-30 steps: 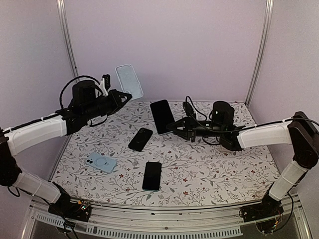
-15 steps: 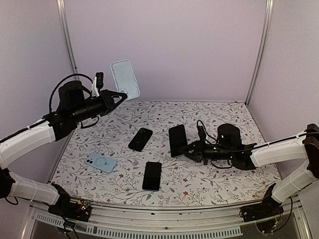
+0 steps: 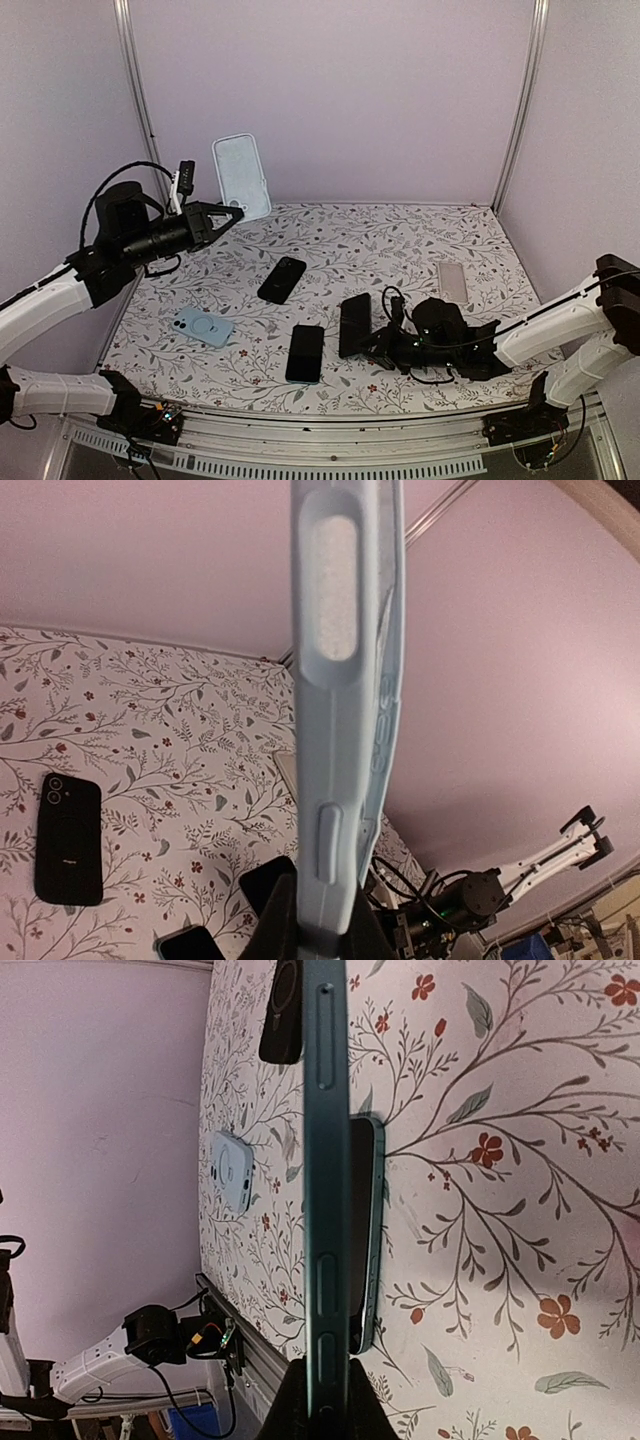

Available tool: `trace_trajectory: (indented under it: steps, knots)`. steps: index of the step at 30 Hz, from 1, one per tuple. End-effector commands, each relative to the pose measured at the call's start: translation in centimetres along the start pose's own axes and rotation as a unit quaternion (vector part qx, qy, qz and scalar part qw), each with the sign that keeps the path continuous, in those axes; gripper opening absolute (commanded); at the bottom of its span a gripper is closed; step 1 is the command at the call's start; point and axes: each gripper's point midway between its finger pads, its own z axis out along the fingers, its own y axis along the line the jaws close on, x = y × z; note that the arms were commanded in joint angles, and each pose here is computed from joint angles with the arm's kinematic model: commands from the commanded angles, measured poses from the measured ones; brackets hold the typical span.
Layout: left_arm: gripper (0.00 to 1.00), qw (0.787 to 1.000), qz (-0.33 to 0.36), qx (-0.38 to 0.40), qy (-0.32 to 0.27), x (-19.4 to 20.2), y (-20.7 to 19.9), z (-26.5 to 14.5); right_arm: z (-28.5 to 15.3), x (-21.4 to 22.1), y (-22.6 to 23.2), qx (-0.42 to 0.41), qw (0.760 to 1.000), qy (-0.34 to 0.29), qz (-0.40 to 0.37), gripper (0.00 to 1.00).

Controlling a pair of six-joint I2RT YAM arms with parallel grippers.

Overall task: Take the phone out of the phone case
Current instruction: Place the phone case at the center of the board.

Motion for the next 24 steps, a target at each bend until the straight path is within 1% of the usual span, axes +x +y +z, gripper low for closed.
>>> trace_trajectory:
  steps: [1,6,13,24]
  knots:
    - [0.0,1.0,0.021,0.008,-0.003,0.2,-0.2,-1.0,1.3,0.1,1.0,-0.019,0.999,-0.031,0.015,0.0]
    - [0.0,1.0,0.021,0.008,-0.006,0.7,-0.2,-1.8,1.7,1.5,-1.2,-0.008,0.999,-0.018,0.042,0.0]
    - [0.0,1.0,0.017,0.008,-0.005,1.3,0.0,-2.4,2.5,2.9,-1.4,-0.002,0.999,0.01,0.04,0.0]
    - [0.0,1.0,0.016,0.009,-0.005,1.6,0.2,-2.6,2.5,4.0,-2.6,0.016,0.998,0.031,0.043,0.07]
